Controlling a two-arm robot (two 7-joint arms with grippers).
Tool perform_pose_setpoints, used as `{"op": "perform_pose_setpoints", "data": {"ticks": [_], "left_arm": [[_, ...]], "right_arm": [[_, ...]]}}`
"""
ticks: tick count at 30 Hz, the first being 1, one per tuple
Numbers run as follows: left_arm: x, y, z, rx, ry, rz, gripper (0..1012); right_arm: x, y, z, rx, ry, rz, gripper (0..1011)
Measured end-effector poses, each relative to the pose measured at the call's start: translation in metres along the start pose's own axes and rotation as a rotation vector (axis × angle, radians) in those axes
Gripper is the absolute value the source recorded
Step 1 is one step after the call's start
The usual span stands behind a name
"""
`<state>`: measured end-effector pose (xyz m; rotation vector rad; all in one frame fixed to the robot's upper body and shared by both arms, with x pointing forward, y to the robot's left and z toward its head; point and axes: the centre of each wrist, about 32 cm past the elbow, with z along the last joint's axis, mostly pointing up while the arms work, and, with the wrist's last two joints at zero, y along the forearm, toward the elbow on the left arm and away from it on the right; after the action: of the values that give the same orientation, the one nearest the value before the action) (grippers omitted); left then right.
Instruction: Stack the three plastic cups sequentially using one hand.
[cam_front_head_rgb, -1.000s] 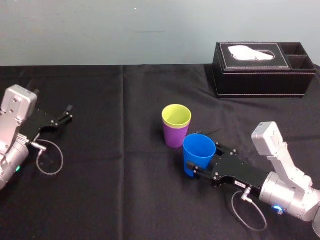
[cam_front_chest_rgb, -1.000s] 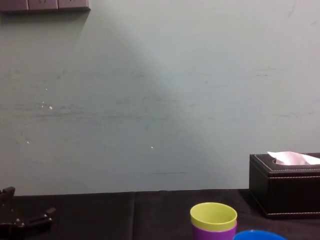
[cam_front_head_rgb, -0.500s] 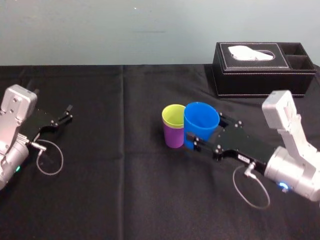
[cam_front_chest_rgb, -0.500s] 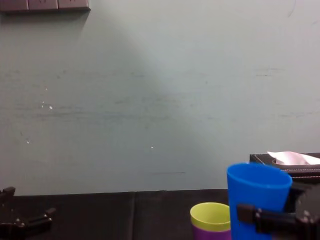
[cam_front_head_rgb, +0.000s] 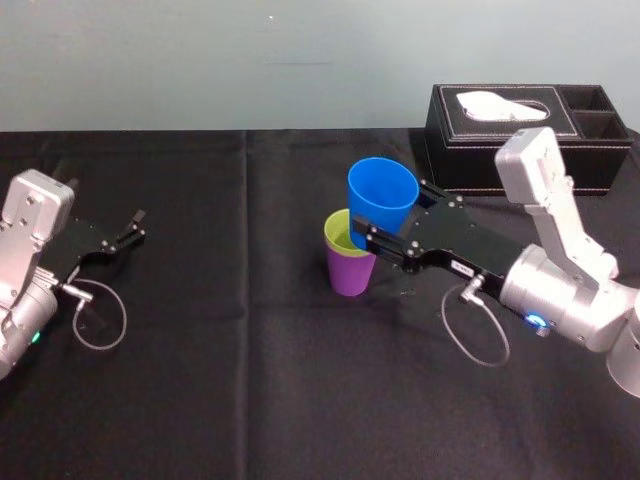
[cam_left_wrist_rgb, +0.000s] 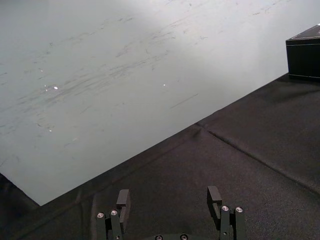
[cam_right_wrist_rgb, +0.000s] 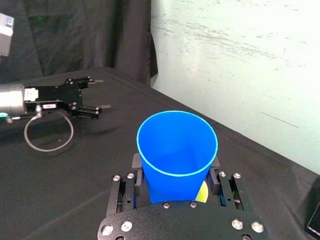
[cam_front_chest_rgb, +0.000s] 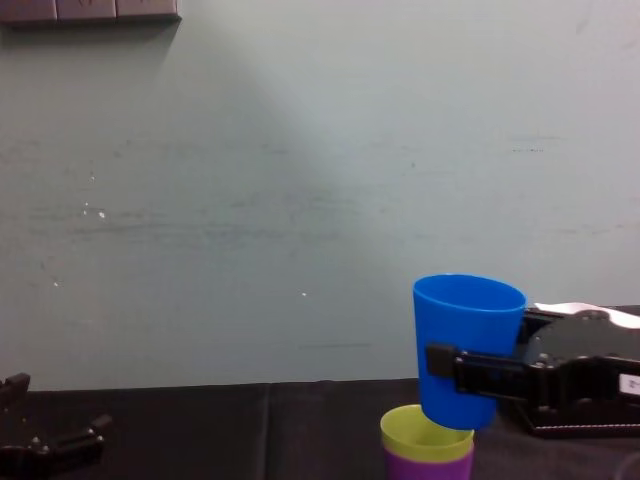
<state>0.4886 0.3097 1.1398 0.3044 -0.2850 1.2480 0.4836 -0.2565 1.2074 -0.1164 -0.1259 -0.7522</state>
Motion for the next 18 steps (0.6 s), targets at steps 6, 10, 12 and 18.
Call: {"op": "perform_pose_setpoints", "data": {"ticks": [6, 10, 12, 18], "left_arm": [[0.0, 0.0, 0.0, 0.0, 0.0, 0.0, 1011], [0.0, 0.0, 0.0, 0.0, 0.0, 0.0, 1012], [0.0, 0.0, 0.0, 0.0, 0.0, 0.0, 1011], [0.0, 0.0, 0.0, 0.0, 0.0, 0.0, 1011]], "right_arm": [[0.0047, 0.013, -0.003, 0.0, 0.005, -0.005, 716], [0.0067, 0.02, -0.004, 0.003, 0.012, -0.006, 716], [0.008, 0.024, -0.005, 0.001, 0.016, -0.007, 716], [0.0107, 0.031, -0.008, -0.008, 0.022, -0.011, 717]]}}
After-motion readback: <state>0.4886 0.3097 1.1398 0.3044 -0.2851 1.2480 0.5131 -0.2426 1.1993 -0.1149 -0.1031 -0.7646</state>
